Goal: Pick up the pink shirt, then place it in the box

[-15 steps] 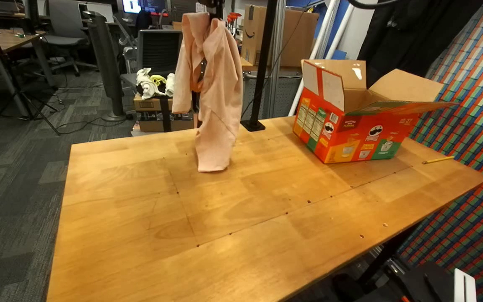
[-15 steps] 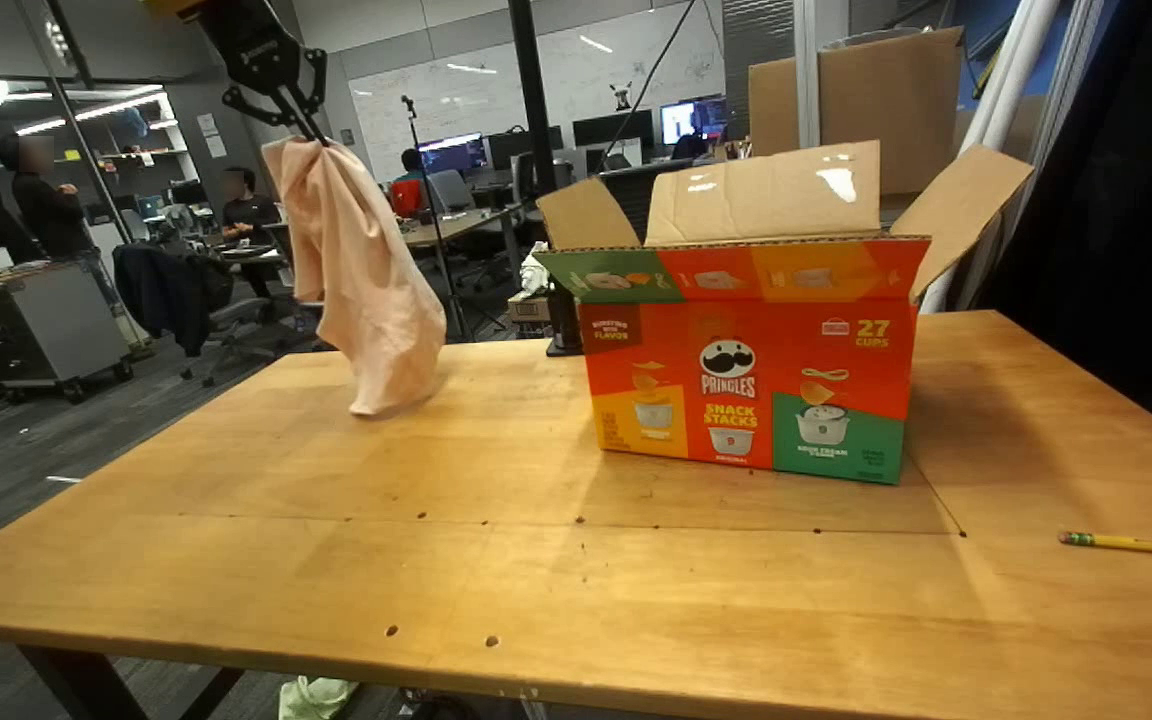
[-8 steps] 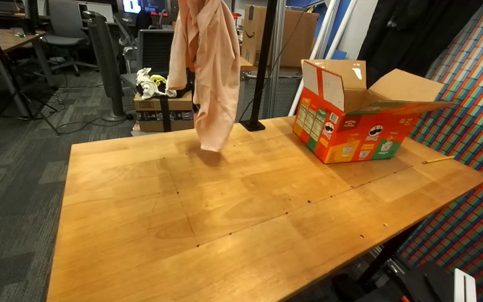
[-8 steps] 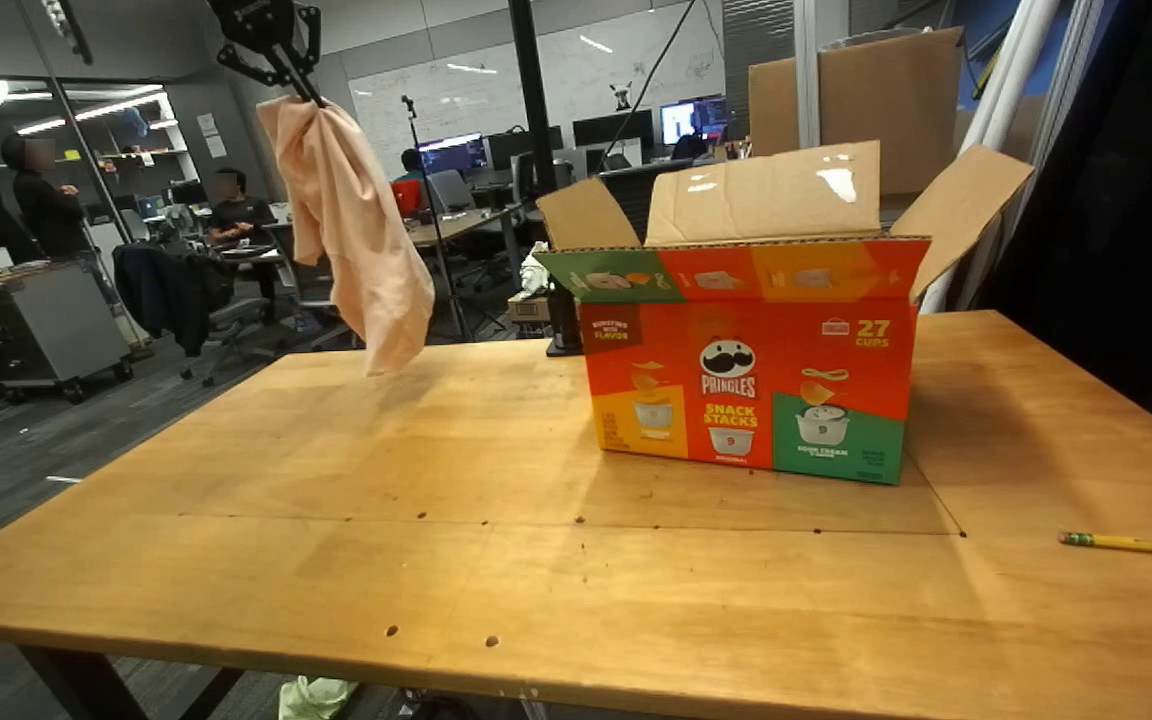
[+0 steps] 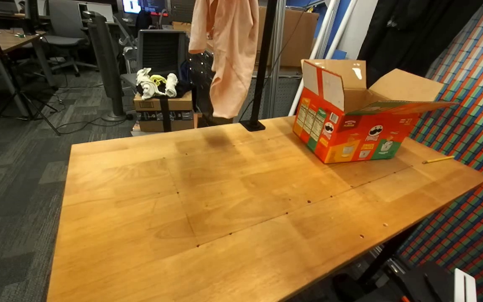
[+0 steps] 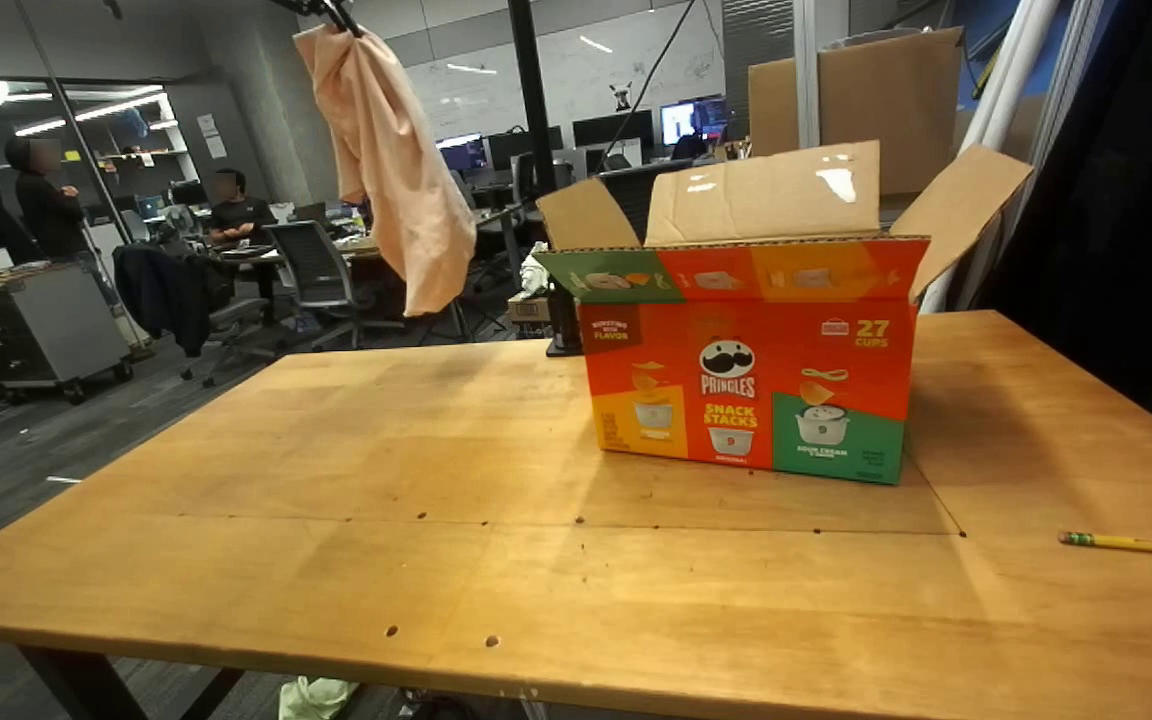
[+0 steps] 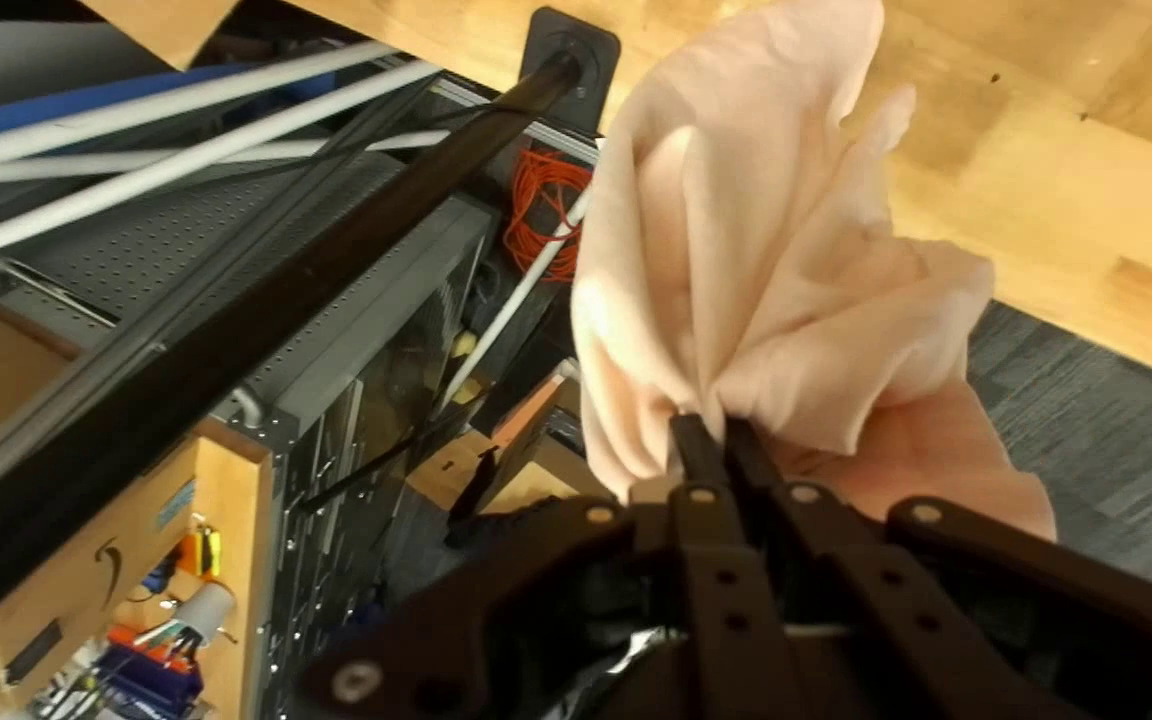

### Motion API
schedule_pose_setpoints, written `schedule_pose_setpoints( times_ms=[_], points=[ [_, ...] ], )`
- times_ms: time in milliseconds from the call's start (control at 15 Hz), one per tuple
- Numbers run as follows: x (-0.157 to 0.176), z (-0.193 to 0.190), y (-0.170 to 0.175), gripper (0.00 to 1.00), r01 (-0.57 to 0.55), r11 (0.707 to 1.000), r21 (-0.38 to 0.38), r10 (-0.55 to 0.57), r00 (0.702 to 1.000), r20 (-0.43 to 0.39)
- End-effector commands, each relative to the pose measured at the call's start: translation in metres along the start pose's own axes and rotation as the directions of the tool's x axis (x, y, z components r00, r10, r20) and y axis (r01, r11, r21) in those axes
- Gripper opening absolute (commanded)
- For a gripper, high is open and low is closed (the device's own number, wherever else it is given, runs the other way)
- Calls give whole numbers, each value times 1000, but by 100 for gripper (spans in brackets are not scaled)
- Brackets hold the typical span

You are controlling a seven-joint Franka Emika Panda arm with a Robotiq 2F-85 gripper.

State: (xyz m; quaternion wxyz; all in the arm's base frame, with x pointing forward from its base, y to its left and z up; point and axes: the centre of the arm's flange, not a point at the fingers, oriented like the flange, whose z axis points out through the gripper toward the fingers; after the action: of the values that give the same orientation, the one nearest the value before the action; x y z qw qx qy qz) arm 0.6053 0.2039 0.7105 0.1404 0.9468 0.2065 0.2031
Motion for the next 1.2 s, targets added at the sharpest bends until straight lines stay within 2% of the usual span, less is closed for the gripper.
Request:
schedule_pose_setpoints(
  times_ms=[0, 600, 1133],
  points=[
    [8, -31, 36, 2, -100, 994, -55, 99, 995, -24],
    [-4, -48, 107, 2, -325, 939, -109, 322, 946, -42],
    [-13, -52, 147, 2, -436, 887, -150, 431, 900, -68]
  ],
)
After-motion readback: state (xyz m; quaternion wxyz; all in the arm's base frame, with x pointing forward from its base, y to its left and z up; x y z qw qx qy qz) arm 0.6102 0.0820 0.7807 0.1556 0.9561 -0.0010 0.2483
